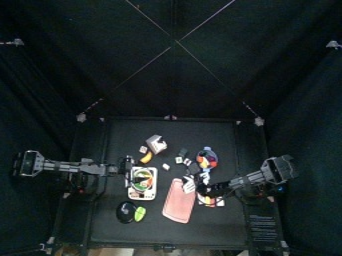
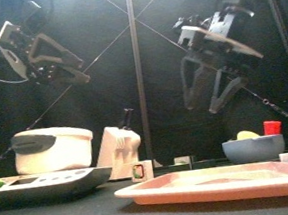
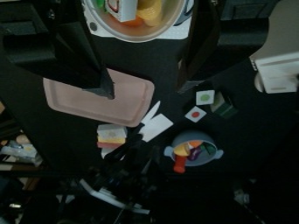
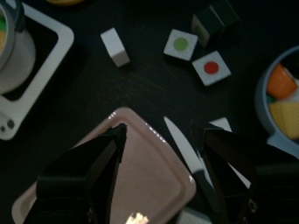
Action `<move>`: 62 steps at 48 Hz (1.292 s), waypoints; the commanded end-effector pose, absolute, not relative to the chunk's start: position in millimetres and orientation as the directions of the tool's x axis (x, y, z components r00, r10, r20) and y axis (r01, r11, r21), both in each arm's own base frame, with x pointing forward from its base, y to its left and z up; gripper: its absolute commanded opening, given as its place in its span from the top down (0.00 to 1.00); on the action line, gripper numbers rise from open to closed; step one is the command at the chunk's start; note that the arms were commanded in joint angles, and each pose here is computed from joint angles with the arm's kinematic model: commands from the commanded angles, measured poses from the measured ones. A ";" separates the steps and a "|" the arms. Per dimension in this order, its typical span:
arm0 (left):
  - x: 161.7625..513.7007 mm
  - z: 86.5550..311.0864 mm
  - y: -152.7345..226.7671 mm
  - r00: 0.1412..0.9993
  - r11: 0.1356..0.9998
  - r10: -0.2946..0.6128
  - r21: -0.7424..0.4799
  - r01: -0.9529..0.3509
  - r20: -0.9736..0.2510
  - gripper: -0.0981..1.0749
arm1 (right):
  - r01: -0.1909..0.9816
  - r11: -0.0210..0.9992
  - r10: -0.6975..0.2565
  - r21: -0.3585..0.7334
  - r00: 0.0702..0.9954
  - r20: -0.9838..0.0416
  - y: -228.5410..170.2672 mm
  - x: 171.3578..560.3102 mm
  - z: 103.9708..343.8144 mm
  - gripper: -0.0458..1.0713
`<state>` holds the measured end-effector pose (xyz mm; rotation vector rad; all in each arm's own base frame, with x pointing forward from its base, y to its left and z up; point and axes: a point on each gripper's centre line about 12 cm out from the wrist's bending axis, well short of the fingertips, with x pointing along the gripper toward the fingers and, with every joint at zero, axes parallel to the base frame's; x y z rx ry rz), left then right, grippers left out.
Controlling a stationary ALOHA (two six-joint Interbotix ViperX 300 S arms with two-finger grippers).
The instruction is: Grab white sushi piece to right of stove
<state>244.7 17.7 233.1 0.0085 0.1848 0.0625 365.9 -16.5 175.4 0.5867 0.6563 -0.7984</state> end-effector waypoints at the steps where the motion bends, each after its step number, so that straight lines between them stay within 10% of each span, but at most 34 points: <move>1: 243.5 239.9 18.3 0.985 0.998 0.067 0.009 -0.066 -0.156 0.12 | 0.731 0.620 -0.416 0.283 0.613 -0.672 -25.1 385.5 186.9 0.13; 62: 240.3 228.9 18.9 0.979 0.997 0.076 -0.019 -0.081 -0.191 0.12 | 0.689 0.703 -0.417 0.178 0.602 -0.681 -77.8 442.4 123.8 0.14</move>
